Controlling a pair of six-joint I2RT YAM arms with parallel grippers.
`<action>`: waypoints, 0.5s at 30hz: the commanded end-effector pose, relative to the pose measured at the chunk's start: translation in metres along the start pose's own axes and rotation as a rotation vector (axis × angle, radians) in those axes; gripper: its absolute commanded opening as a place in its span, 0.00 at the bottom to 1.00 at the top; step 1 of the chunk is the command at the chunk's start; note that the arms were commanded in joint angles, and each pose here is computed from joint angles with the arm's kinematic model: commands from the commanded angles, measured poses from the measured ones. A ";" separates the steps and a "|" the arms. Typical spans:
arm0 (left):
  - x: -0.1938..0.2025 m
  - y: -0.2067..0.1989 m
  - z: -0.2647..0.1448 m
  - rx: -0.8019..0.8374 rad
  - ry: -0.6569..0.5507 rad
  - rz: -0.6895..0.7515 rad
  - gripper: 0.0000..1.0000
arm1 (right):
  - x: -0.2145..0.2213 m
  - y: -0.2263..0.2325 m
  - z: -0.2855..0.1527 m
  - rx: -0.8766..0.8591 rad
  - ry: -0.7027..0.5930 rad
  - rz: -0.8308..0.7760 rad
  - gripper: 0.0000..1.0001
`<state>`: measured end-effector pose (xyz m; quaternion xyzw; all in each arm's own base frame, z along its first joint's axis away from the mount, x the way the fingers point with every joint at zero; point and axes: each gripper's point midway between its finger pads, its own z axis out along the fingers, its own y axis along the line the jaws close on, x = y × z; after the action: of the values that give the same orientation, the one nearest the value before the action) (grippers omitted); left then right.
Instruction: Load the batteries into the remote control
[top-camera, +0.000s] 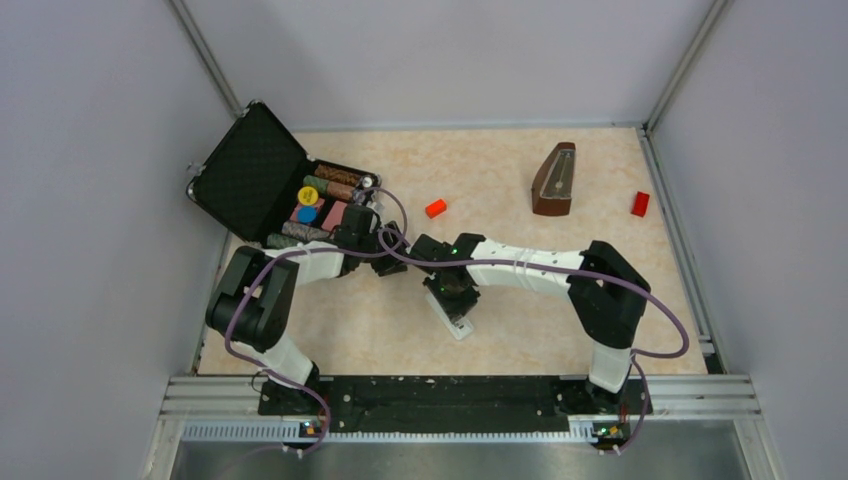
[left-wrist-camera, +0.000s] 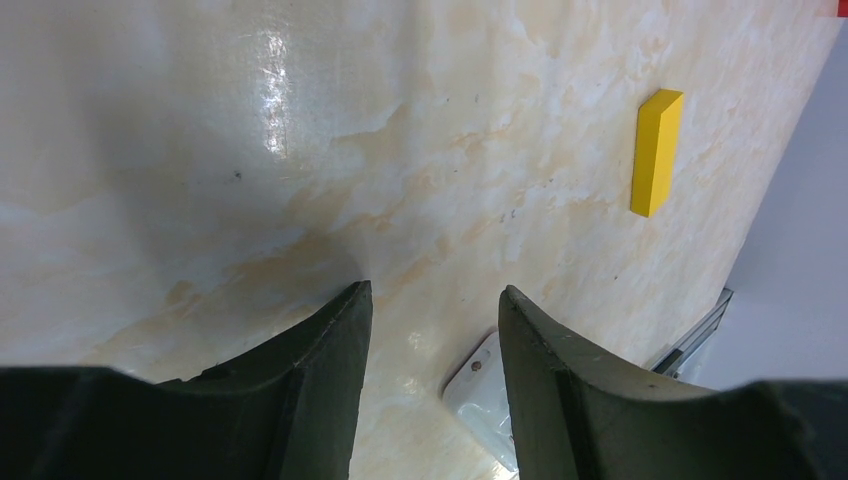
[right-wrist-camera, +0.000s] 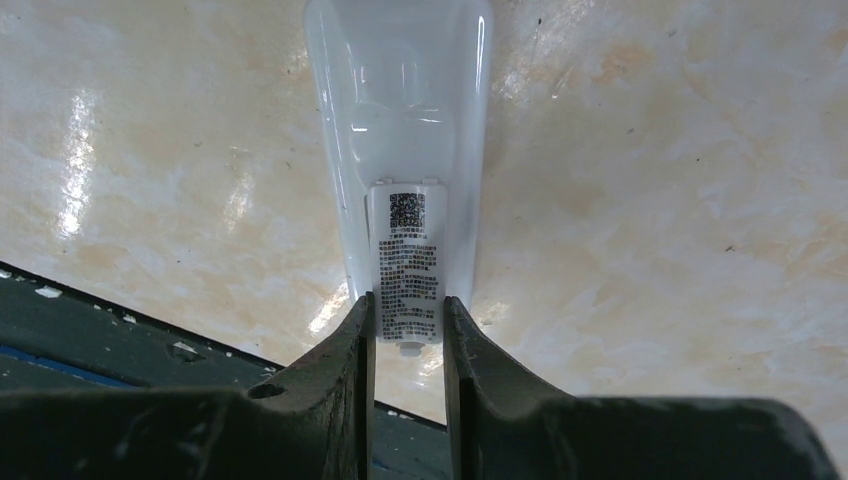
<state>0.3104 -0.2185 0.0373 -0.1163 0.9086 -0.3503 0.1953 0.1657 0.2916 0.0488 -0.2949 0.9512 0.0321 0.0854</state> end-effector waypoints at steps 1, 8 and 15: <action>0.002 0.009 0.005 -0.009 0.003 -0.012 0.55 | -0.006 0.000 -0.013 -0.004 -0.025 0.005 0.09; 0.002 0.011 0.007 -0.011 0.004 -0.018 0.55 | -0.004 0.001 -0.014 -0.019 -0.024 -0.019 0.09; 0.003 0.012 0.007 -0.014 0.007 -0.025 0.55 | -0.001 0.002 -0.016 -0.037 -0.027 -0.040 0.08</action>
<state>0.3129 -0.2204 0.0371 -0.1218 0.9044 -0.3607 0.1925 0.1647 0.2911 0.0489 -0.3070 0.9475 0.0339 0.0829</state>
